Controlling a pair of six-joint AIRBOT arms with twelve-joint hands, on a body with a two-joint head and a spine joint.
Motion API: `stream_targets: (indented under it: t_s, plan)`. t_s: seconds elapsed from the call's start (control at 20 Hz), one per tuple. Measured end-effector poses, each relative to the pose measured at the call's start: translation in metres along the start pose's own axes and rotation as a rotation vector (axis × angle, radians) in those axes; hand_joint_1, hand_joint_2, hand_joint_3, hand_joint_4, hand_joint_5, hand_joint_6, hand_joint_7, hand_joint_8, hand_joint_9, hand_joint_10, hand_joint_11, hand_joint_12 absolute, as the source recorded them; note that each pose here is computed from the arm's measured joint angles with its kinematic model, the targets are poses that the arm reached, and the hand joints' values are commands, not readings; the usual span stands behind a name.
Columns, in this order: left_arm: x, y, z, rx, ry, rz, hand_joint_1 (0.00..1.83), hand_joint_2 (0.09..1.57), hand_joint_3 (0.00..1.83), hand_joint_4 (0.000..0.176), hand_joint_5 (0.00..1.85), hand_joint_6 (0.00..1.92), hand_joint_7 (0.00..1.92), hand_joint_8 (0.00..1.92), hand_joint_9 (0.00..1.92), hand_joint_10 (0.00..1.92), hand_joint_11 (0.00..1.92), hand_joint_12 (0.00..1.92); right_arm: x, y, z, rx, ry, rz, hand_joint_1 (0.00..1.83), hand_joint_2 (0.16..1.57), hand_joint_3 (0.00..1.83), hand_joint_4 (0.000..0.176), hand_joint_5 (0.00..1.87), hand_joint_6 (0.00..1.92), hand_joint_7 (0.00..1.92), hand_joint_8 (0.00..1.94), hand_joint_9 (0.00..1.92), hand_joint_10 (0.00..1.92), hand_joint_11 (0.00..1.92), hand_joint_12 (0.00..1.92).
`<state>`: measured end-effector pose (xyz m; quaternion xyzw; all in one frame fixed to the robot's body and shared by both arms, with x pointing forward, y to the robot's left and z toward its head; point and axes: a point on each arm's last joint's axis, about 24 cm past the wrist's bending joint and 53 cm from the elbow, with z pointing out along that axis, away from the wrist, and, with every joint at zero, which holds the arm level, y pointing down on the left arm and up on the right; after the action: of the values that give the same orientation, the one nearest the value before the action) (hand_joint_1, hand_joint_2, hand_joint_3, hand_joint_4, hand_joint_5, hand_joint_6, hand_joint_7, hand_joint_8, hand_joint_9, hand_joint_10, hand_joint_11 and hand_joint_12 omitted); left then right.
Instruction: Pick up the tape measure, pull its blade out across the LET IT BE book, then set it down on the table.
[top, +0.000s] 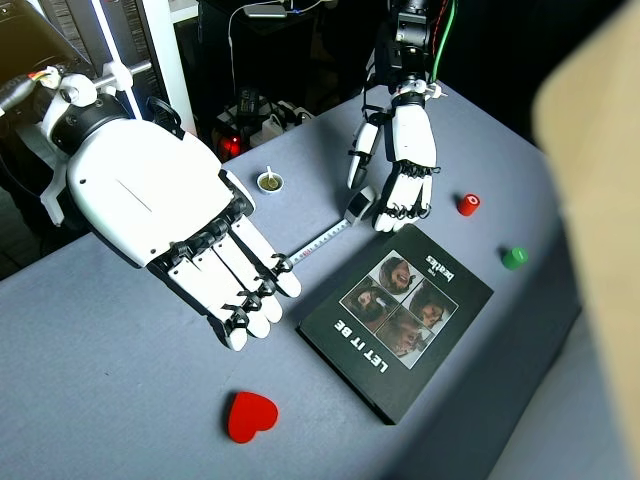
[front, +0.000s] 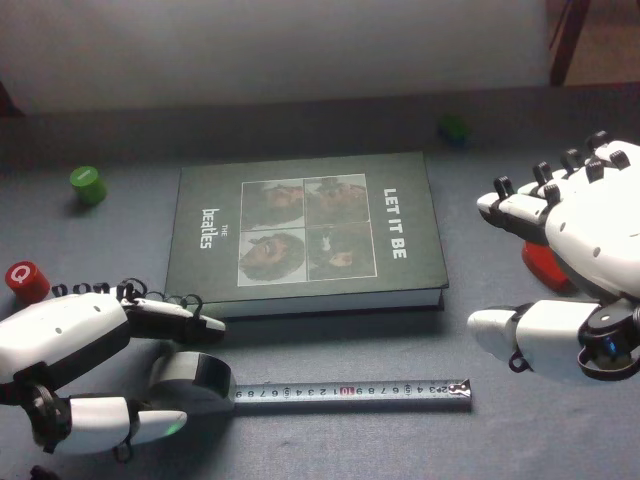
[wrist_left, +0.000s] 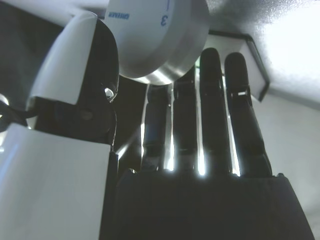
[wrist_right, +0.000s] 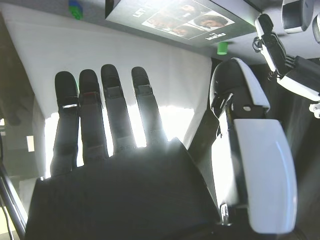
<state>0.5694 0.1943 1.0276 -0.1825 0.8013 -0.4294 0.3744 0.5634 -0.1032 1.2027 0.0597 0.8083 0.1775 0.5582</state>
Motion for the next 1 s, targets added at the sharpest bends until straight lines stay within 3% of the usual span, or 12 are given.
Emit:
stream_targets:
  t_s: [0.5,0.6,0.65,0.7,0.75,0.8,1.0]
  plan:
    - [0.0057,0.0063,0.0004,-0.010,0.013,0.017,0.97,1.11,0.00,0.000,0.58,0.01,0.62,0.01,0.55,0.01,0.20,0.90,0.0010,0.0020,0.0001,-0.005,0.003,-0.001,0.07,1.18,0.00,0.070,0.13,0.00,0.21,0.00,0.18,0.00,0.00,0.77]
    - [0.0059,0.0053,0.0009,-0.007,0.012,0.015,1.09,1.14,0.00,0.000,0.76,0.01,0.86,0.01,0.81,0.03,0.47,0.90,0.0009,0.0017,0.0001,-0.004,0.002,-0.001,0.07,1.18,0.00,0.070,0.12,0.00,0.19,0.00,0.17,0.00,0.00,0.78]
    - [0.0053,0.0042,0.0009,-0.002,0.009,0.015,1.21,1.19,0.00,0.000,0.76,0.95,0.99,0.83,0.96,0.04,0.61,0.91,0.0011,0.0018,0.0001,-0.005,0.003,-0.001,0.07,1.18,0.00,0.070,0.13,0.00,0.19,0.00,0.17,0.00,0.00,0.78]
    - [0.0042,0.0026,0.0010,0.004,0.005,0.015,1.21,1.19,0.00,0.000,0.76,0.95,0.99,0.83,0.96,0.04,0.61,0.91,0.0012,0.0021,0.0001,-0.006,0.003,-0.001,0.07,1.18,0.00,0.070,0.13,0.00,0.19,0.00,0.17,0.00,0.00,0.78]
    - [0.0024,-0.0001,0.0021,0.012,-0.001,0.018,1.36,1.16,0.00,0.000,0.81,0.99,0.92,1.10,0.86,1.32,0.84,1.21,0.0012,0.0021,0.0001,-0.006,0.003,-0.001,0.08,1.18,0.00,0.070,0.14,0.00,0.19,0.00,0.18,0.00,0.00,0.80]
    - [0.0016,-0.0009,0.0024,0.014,-0.004,0.017,1.37,1.15,0.00,0.000,0.85,0.93,0.91,1.12,0.87,1.37,0.87,1.30,0.0023,0.0021,0.0003,-0.006,0.003,-0.008,0.09,1.18,0.00,0.070,0.14,0.00,0.20,0.01,0.18,0.00,0.00,0.80]
    - [0.0097,-0.0008,0.0031,0.011,0.011,0.006,1.37,1.14,0.00,0.000,0.91,0.83,0.92,1.11,0.87,1.40,0.91,1.34,0.0034,0.0021,0.0003,-0.006,0.007,-0.006,0.08,1.18,0.00,0.069,0.15,0.00,0.24,0.01,0.21,0.01,0.00,0.85]
